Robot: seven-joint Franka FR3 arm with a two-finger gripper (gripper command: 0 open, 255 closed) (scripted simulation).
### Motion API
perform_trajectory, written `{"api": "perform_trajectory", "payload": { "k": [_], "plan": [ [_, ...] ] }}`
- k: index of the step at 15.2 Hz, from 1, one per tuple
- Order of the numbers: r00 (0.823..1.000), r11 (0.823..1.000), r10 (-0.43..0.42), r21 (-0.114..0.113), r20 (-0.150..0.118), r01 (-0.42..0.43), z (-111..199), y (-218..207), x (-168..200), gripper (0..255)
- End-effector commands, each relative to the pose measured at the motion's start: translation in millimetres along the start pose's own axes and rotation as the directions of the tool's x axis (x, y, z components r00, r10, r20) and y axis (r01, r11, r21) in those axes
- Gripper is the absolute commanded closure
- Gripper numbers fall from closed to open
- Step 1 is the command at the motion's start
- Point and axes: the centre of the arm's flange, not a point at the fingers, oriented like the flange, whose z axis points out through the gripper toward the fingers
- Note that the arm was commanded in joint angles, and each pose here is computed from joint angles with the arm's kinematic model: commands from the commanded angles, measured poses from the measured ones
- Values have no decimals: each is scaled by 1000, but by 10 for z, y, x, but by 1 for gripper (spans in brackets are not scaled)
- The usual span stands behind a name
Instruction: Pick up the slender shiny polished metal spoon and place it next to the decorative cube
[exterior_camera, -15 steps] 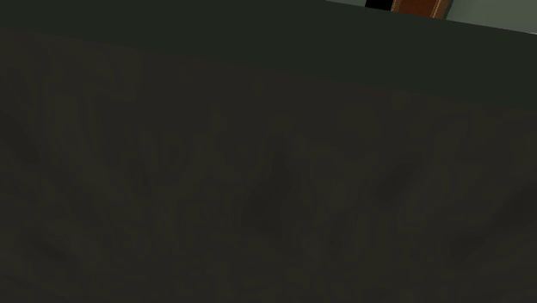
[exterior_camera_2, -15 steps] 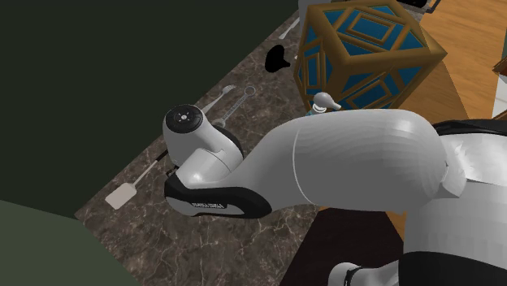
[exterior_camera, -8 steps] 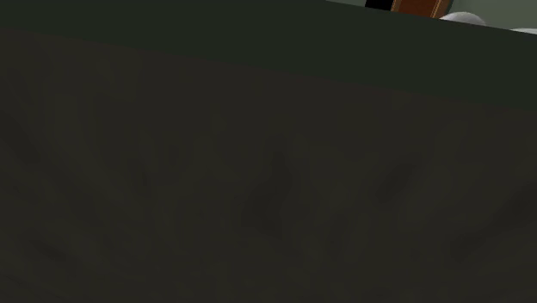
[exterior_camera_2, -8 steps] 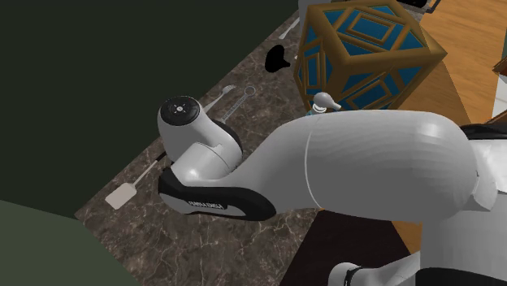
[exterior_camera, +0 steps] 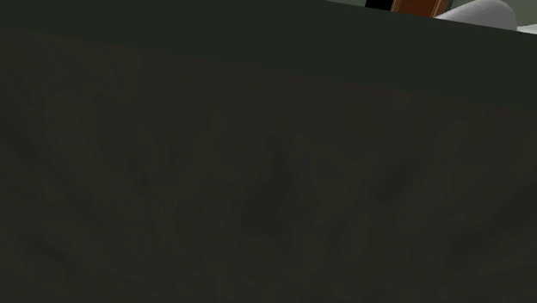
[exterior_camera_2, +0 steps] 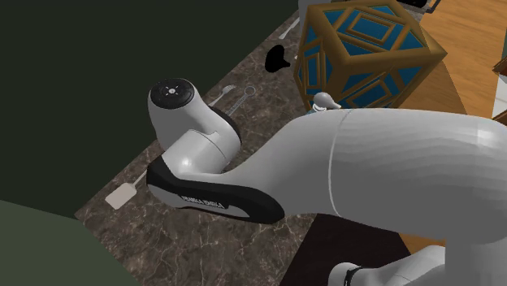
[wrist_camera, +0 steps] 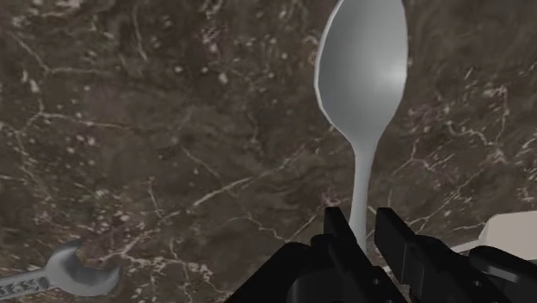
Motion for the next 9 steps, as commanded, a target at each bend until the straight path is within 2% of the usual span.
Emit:
{"api": "perform_trajectory", "payload": {
  "k": [1,9],
  "plan": [
    [1000,1000,0,0,0,0,-100,-17,22,255],
    [1000,1000,0,0,0,0,-509,-68,116,255]
  ]
}}
